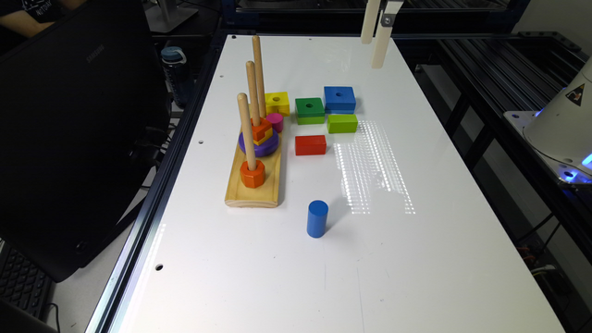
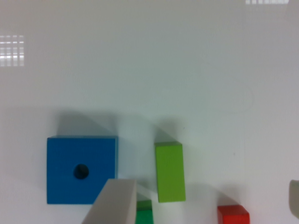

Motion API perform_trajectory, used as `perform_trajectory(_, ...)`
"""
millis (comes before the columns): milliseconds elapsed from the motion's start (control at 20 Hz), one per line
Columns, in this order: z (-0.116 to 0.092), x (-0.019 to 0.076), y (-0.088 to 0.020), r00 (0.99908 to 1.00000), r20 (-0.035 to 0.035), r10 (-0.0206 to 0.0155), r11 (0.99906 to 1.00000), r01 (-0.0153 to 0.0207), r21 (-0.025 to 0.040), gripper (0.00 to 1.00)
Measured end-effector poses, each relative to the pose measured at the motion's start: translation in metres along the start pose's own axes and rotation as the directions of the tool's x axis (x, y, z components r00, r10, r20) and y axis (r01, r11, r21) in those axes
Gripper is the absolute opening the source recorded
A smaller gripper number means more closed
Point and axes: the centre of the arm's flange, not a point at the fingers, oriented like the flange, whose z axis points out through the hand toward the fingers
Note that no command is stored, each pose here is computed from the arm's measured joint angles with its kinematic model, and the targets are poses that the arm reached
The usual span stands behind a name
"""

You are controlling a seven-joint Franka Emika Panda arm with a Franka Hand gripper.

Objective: Pick up green block.

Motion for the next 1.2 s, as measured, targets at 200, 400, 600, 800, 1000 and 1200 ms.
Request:
perform_trajectory(200, -0.003, 0.0053, 0.001, 0.999964, -0.0080, 0.0029, 0.999992, -0.0028, 0.0028, 1.00)
perform_trajectory(400, -0.005, 0.0220, 0.001, 0.999902, -0.0136, 0.0032, 0.999982, -0.0031, 0.0051, 1.00)
perform_trajectory(600, -0.003, 0.0437, -0.006, 0.999930, -0.0115, 0.0024, 0.999984, -0.0024, 0.0052, 1.00)
perform_trajectory(800, 0.002, 0.0555, -0.013, 0.999985, -0.0052, 0.0017, 0.999992, -0.0017, 0.0036, 1.00)
perform_trajectory(1000, 0.002, 0.0571, -0.013, 0.999982, -0.0056, 0.0022, 0.999991, -0.0022, 0.0037, 1.00)
perform_trajectory(1200, 0.001, 0.0598, -0.010, 0.999958, -0.0083, 0.0039, 0.999985, -0.0039, 0.0038, 1.00)
